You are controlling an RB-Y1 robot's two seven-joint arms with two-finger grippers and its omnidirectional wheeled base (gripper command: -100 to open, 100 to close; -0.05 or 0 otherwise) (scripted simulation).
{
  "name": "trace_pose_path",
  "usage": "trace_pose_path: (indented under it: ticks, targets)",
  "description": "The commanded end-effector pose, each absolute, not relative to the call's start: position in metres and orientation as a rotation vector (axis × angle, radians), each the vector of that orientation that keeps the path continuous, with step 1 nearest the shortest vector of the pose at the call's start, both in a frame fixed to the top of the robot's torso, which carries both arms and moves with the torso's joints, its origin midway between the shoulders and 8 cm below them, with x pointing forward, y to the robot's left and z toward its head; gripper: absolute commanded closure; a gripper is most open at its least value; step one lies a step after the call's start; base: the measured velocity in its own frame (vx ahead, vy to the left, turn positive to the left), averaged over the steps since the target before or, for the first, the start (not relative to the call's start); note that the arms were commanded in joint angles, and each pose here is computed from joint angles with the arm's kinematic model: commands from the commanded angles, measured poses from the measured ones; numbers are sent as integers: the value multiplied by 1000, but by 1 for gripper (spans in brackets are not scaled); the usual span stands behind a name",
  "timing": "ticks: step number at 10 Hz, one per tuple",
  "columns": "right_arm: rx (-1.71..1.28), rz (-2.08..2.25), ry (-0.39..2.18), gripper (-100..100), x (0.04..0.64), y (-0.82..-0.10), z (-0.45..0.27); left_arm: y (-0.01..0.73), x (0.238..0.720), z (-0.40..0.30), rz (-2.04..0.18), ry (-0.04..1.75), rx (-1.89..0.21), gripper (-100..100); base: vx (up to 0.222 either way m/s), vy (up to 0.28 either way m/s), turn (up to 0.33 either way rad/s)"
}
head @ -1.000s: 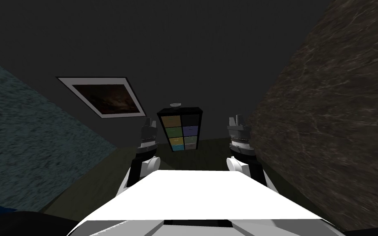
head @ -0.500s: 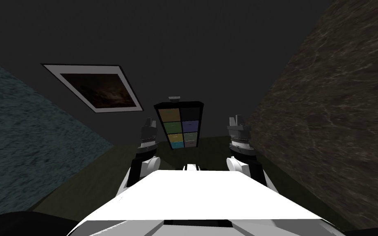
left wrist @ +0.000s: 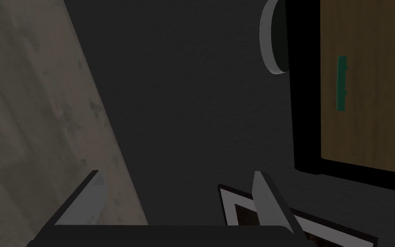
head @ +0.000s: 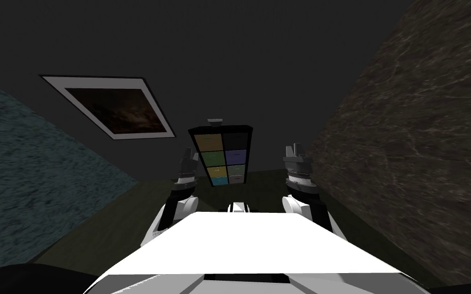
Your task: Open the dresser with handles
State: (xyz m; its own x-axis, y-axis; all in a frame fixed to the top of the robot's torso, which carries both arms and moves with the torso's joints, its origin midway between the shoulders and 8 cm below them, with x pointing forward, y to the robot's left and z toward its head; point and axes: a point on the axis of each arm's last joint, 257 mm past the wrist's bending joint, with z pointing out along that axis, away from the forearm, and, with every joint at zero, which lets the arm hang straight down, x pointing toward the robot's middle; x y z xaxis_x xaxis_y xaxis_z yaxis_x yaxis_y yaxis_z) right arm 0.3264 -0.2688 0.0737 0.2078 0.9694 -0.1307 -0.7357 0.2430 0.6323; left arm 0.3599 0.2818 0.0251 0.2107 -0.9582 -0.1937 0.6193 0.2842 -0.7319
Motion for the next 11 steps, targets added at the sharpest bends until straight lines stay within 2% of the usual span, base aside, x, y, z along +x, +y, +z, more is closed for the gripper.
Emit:
trace_pose_path:
  ticks: [1, 11]
  targets:
    - [491, 1255, 571, 0, 326, -269, 74, 282, 371, 5, -1165, 764, -571, -100, 71, -59, -12]
    - [491, 1255, 571, 0, 326, -269, 74, 294, 403, -83, -1086, 906, -635, -100, 80, -71, -13]
